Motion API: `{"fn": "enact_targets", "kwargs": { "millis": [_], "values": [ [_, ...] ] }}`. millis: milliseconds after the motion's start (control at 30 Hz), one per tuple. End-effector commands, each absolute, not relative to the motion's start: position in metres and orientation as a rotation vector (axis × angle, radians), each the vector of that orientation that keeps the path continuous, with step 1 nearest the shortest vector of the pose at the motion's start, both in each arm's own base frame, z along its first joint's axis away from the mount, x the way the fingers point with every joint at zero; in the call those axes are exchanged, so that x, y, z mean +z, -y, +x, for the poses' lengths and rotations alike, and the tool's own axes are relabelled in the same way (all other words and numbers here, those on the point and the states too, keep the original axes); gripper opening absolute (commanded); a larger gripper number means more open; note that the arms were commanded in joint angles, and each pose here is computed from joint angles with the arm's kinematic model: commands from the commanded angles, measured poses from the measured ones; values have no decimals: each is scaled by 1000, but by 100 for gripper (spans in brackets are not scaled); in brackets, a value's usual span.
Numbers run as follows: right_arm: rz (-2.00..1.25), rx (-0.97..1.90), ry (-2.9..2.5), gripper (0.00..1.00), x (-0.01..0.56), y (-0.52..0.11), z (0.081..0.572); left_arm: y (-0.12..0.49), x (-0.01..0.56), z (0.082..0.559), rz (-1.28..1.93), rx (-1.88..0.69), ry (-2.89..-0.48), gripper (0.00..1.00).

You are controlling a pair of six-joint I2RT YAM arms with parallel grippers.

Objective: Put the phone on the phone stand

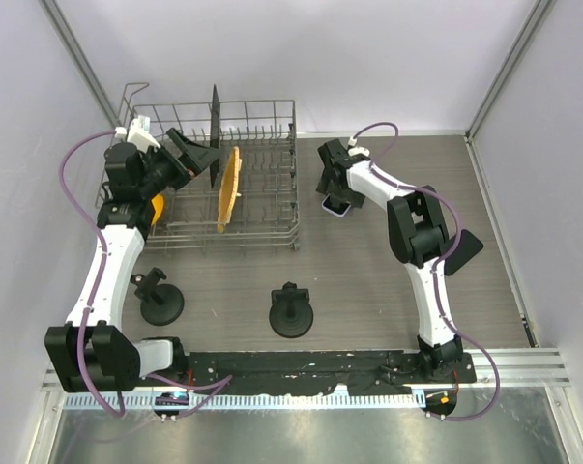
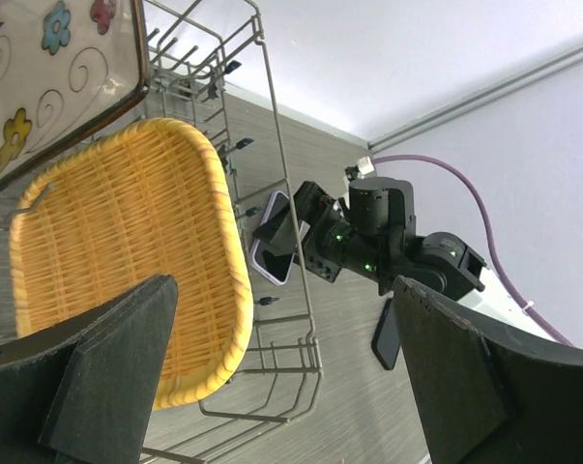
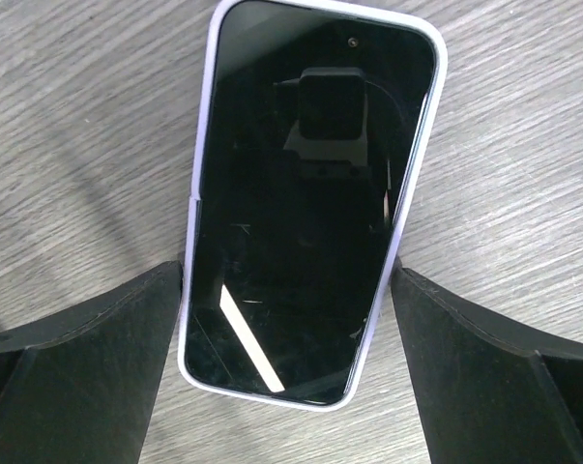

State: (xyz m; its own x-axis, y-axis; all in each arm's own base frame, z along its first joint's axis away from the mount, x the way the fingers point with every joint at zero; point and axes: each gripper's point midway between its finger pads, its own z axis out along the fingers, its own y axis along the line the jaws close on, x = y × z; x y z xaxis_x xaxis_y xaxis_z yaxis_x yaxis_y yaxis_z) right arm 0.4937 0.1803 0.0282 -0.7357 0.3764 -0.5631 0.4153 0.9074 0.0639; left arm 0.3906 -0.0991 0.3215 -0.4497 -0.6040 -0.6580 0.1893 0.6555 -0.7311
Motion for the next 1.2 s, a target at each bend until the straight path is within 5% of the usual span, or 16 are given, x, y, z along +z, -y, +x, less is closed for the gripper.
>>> {"fn": "enact_targets", "kwargs": {
  "millis": [0, 333, 600, 733, 900, 1033, 1167],
  "values": [
    [563, -121, -2441, 95, 41, -180, 501, 104, 339, 391, -274, -995, -1762, 97],
    [562, -147, -2495, 94, 20, -168, 460, 105, 330, 395, -285, -1004, -1784, 97],
    [530, -66, -2491, 61, 16, -156, 418, 111, 327, 394, -253, -996, -1801, 97],
    [488, -66, -2468, 34, 25, -140, 392, 133, 324, 386, -167, -948, -1846, 97],
    [415, -49, -2470, 33, 22, -123, 336, 157, 325, 377, -96, -991, -1876, 97],
    [363, 86, -2459, 15, 17, -124, 292, 168, 324, 368, -40, -939, -1892, 98],
    [338, 168, -2441, 12, 19, -126, 255, 184, 330, 358, 18, -982, -1914, 99]
  ]
}}
